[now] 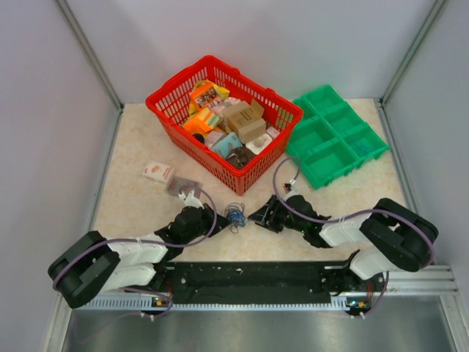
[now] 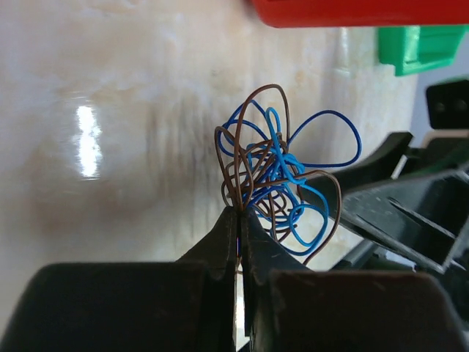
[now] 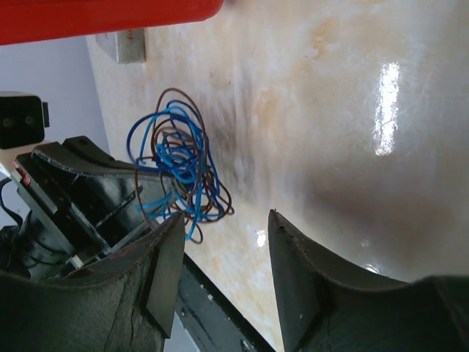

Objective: Untangle the cables

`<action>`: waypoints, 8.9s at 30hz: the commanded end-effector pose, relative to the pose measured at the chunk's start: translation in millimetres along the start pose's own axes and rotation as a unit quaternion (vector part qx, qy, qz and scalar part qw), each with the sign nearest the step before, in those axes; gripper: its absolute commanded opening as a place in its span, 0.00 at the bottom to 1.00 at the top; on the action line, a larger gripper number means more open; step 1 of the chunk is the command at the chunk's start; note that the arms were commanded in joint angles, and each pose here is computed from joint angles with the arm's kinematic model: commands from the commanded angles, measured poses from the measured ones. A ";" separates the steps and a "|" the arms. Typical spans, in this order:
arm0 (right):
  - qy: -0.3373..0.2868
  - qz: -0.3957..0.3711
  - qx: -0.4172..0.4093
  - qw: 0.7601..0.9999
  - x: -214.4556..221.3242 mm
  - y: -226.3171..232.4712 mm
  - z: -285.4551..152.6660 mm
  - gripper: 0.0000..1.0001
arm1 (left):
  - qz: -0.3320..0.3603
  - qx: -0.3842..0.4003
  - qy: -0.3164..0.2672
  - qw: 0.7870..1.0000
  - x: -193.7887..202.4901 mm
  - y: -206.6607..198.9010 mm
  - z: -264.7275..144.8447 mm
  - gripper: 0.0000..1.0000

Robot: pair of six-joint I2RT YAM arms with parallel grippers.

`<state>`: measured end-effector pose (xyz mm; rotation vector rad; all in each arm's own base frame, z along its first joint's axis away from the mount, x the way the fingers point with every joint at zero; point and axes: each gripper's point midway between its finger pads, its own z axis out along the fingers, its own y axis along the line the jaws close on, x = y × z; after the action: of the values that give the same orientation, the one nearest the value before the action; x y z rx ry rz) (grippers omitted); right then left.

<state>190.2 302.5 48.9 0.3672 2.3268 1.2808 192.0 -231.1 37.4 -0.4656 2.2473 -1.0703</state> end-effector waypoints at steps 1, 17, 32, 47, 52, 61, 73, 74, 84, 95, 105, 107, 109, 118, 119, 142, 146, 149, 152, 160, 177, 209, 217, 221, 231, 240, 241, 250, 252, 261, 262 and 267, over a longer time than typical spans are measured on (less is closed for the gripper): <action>-0.002 0.023 -0.013 1.000 -2.5 18.6 8.1 0.48 | 0.012 0.086 0.011 0.996 3.0 -30.8 -4.9 0.00; 0.013 0.003 -0.036 0.999 14.9 38.7 -9.2 0.39 | 0.015 0.109 0.032 0.993 11.7 -36.6 -2.0 0.00; -0.020 0.011 -0.052 0.998 3.6 47.4 -13.2 0.00 | 0.013 0.100 0.028 0.995 10.4 -32.8 -7.1 0.00; -0.260 -0.082 0.018 0.962 -83.5 25.6 -122.4 0.00 | -0.004 0.022 -0.025 0.999 -6.0 0.9 -15.0 0.00; -0.324 -0.135 0.079 0.933 -112.4 18.5 -160.4 0.00 | -0.006 -0.001 -0.050 0.999 -14.8 9.4 -22.9 0.00; -0.441 -0.243 0.173 0.847 -169.2 39.5 -253.6 0.00 | -0.021 -0.031 -0.135 0.990 -45.1 23.4 -46.4 0.00; -0.539 -0.188 0.146 0.808 -198.6 75.9 -353.9 0.00 | -0.014 -0.083 -0.183 0.979 -62.3 43.9 -68.1 0.00; -0.550 -0.179 0.139 0.804 -201.2 80.3 -366.9 0.00 | -0.014 -0.086 -0.187 0.979 -63.7 44.9 -69.5 0.00; -0.560 -0.194 0.115 0.797 -201.9 88.7 -395.3 0.00 | -0.005 -0.084 -0.193 0.978 -67.5 41.9 -71.5 0.00; -0.617 -0.172 0.142 0.754 -213.8 83.3 -472.9 0.00 | 0.006 -0.100 -0.223 0.970 -82.0 41.2 -89.4 0.00; -0.633 -0.179 0.133 0.741 -215.6 86.6 -507.7 0.00 | 0.016 -0.118 -0.233 0.965 -88.6 41.5 -96.9 0.00; -0.643 -0.168 0.121 0.737 -216.0 87.9 -523.6 0.00 | 0.016 -0.118 -0.237 0.964 -90.5 41.4 -99.2 0.00; -0.648 -0.174 0.124 0.731 -216.0 85.4 -536.0 0.00 | 0.015 -0.113 -0.241 0.964 -91.3 40.2 -99.9 0.00; -0.647 -0.183 0.131 0.728 -215.5 79.3 -540.5 0.00 | 0.021 -0.120 -0.250 0.960 -96.6 39.2 -104.6 0.00; -0.649 -0.183 0.132 0.727 -216.0 79.4 -544.8 0.00 | 0.022 -0.125 -0.252 0.959 -97.9 39.7 -107.1 0.00; -0.411 -0.254 0.086 0.871 -165.8 106.5 -263.8 0.00 | 0.033 -0.077 -0.198 0.977 -78.9 21.9 -84.7 0.00; -0.355 -0.247 0.091 0.897 -144.1 85.7 -223.4 0.00 | 0.036 -0.075 -0.200 0.976 -79.7 21.2 -84.3 0.00; -0.311 -0.236 0.109 0.914 -127.6 66.6 -191.1 0.00 | 0.038 -0.073 -0.201 0.976 -80.4 19.0 -83.5 0.00; -0.261 -0.222 0.138 0.929 -108.7 42.5 -162.0 0.00 | 0.040 -0.074 -0.197 0.977 -80.0 17.4 -83.3 0.00; -0.162 -0.171 0.246 0.940 -69.1 -26.6 -129.8 0.00 | 0.034 -0.066 -0.195 0.978 -77.4 18.2 -82.8 0.00; -0.107 -0.186 0.329 0.920 -69.8 -75.0 -116.5 0.69 | 0.031 -0.060 -0.190 0.979 -75.3 16.7 -81.2 0.00; -0.118 -0.252 0.338 0.899 -98.4 -51.8 -101.6 0.00 | 0.034 -0.058 -0.185 0.980 -73.4 16.2 -78.7 0.00; -0.248 -0.190 0.312 0.897 -187.2 -7.2 -156.8 0.00 | 0.038 -0.051 -0.185 0.981 -73.8 12.5 -79.2 0.00; -0.328 -0.153 0.325 0.873 -247.0 8.6 -200.4 0.00 | 0.039 -0.046 -0.181 0.982 -70.8 14.0 -76.6 0.00; -0.504 -0.060 0.468 0.723 -384.9 -6.2 -299.8 0.00 | 0.029 -0.004 -0.146 0.989 -53.7 7.0 -65.0 0.00; -0.496 -0.040 0.579 0.646 -457.5 -68.7 -293.3 0.00 | 0.041 0.012 -0.139 0.989 -51.6 0.5 -63.0 0.00; -0.493 -0.041 0.584 0.643 -461.7 -74.8 -288.3 0.00 | 0.042 0.012 -0.138 0.989 -51.3 0.6 -63.0 0.00; -0.374 -0.033 0.586 0.718 -436.5 -136.8 -208.6 0.07 | 0.032 0.015 -0.135 0.990 -48.6 2.2 -62.9 0.00; -0.370 -0.031 0.574 0.730 -432.6 -134.3 -206.0 0.24 | 0.031 0.017 -0.134 0.990 -48.6 1.0 -64.0 0.00; -0.397 -0.073 0.524 0.749 -428.4 -66.6 -233.9 0.63 | 0.035 0.010 -0.129 0.991 -49.7 -2.7 -63.8 0.00; -0.399 -0.073 0.519 0.753 -421.5 -62.8 -236.4 0.63 | 0.034 0.011 -0.126 0.991 -49.0 -4.0 -63.8 0.00; -0.330 -0.136 0.407 0.841 -343.3 -18.7 -170.6 0.64 | 0.027 0.019 -0.109 0.993 -43.0 -7.9 -61.1 0.00</action>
<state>422.1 -60.4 206.7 0.7880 1.9773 -0.3342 181.9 -165.4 68.8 -0.4871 2.0767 -0.8943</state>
